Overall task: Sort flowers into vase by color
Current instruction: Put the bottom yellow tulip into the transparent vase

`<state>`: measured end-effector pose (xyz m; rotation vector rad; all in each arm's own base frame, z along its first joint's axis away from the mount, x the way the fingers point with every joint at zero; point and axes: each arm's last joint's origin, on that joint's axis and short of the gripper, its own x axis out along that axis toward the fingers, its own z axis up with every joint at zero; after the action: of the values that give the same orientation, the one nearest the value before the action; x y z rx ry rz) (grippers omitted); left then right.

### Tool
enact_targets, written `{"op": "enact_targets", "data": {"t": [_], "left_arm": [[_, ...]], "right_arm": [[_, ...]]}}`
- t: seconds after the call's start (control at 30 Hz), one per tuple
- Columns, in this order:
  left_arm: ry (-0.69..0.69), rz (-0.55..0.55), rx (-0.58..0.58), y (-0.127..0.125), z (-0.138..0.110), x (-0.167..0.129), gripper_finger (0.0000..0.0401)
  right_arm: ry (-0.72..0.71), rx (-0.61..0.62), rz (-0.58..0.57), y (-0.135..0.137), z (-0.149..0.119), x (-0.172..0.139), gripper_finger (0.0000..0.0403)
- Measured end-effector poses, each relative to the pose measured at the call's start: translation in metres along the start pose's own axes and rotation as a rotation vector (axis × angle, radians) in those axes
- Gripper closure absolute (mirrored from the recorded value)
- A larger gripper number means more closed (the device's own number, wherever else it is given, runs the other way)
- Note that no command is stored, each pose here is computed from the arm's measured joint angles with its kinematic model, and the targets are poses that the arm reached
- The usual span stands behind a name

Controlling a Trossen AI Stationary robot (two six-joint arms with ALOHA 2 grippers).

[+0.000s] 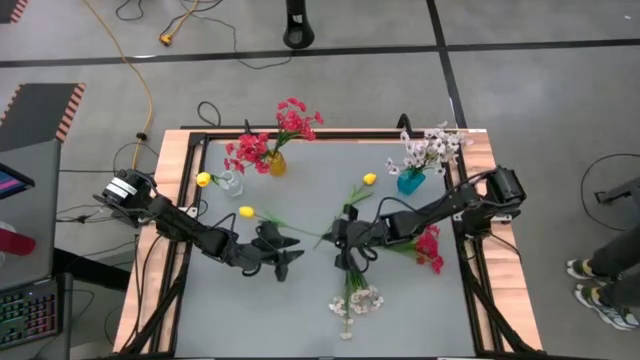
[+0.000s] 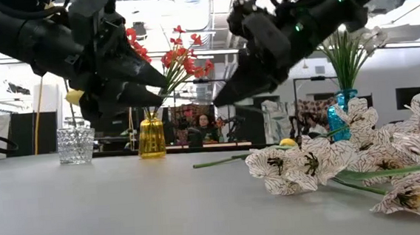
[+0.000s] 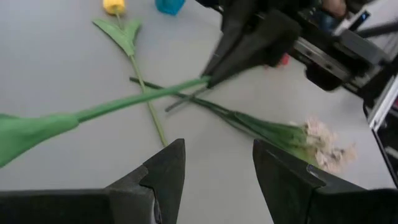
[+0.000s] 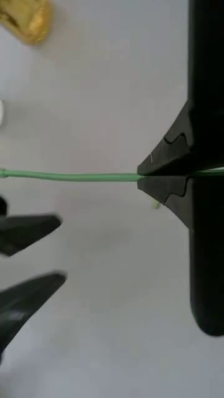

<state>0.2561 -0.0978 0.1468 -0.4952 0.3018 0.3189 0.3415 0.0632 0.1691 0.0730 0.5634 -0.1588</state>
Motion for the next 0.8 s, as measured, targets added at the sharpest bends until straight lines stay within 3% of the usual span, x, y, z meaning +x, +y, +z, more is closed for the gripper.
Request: {"op": "enact_targets", "data": {"t": [0.27, 0.6, 0.8], "left_arm": [[-0.085, 0.060, -0.055, 0.001, 0.004, 0.000, 0.0225], [-0.210, -0.008, -0.071, -0.009, 0.017, -0.002, 0.0225], [-0.250, 0.028, -0.080, -0.009, 0.019, -0.002, 0.0225]], "right_arm": [[-0.062, -0.003, 0.030, 0.019, 0.018, -0.005, 0.0379], [-0.094, -0.002, 0.010, 0.025, 0.024, -0.008, 0.0379], [-0.127, 0.005, 0.021, 0.028, 0.027, -0.009, 0.0379]]}}
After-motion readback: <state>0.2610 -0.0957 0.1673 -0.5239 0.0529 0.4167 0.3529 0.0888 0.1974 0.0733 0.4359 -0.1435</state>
